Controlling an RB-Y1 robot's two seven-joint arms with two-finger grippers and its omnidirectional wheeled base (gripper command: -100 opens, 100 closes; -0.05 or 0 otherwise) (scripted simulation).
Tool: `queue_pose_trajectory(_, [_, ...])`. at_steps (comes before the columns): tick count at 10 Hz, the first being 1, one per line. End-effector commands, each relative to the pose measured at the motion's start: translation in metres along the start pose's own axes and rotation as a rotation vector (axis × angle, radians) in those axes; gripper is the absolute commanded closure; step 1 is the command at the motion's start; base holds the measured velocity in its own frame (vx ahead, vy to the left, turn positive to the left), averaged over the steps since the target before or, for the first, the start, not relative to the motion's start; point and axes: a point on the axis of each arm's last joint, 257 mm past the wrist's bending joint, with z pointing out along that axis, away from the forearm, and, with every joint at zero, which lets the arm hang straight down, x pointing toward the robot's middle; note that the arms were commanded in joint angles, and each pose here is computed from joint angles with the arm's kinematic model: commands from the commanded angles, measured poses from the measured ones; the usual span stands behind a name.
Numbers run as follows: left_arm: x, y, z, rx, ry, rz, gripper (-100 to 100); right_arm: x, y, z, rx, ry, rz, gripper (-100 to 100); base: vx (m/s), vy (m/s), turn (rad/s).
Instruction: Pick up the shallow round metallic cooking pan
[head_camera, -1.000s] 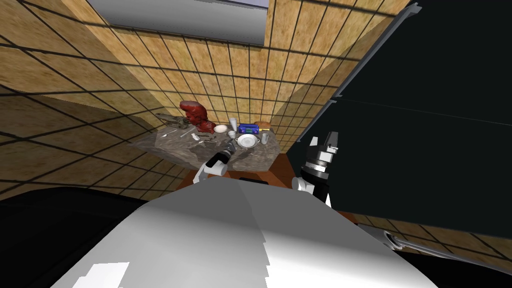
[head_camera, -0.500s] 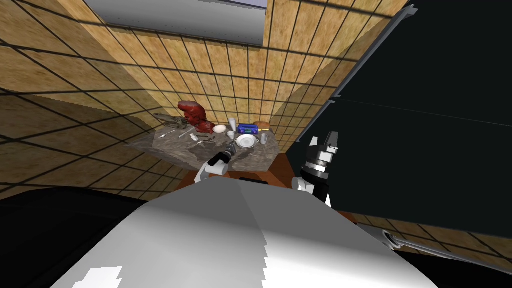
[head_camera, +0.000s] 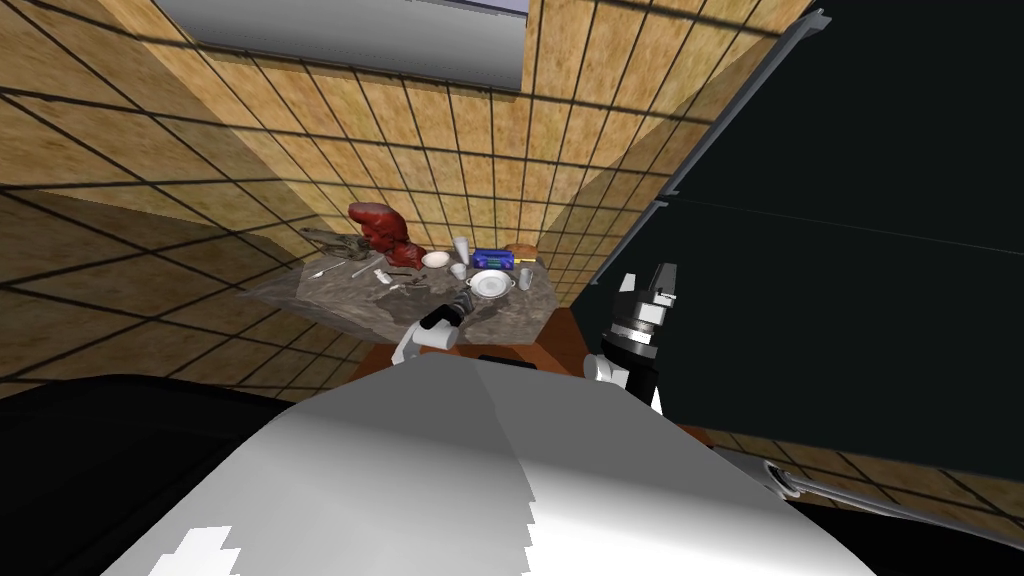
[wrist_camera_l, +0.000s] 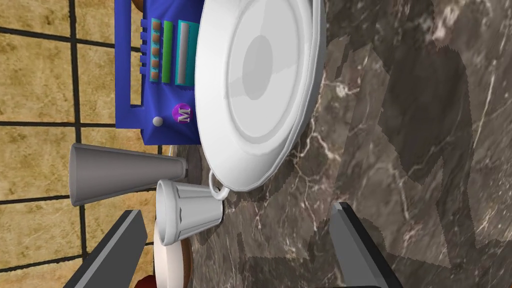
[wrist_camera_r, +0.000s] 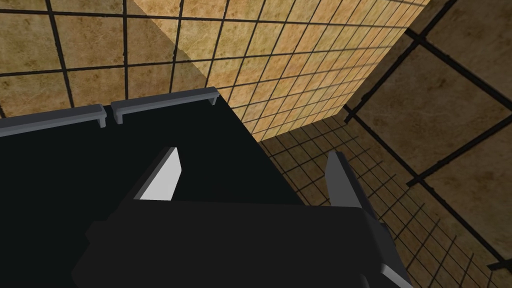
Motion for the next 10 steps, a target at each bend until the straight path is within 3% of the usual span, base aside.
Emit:
queue_pose_trajectory(1, [-0.001,0.01,0.001,-0.043,-0.014,0.003,-100,0.0,0.0,0.0,0.0,0.0,0.0,0,0.055,-0.037,-0.038])
queue_pose_trajectory(10, [-0.004,0.051,0.0,-0.226,-0.076,0.019,-100,0.0,0.0,0.0,0.0,0.0,0.0,0,0.056,-0.034,-0.022])
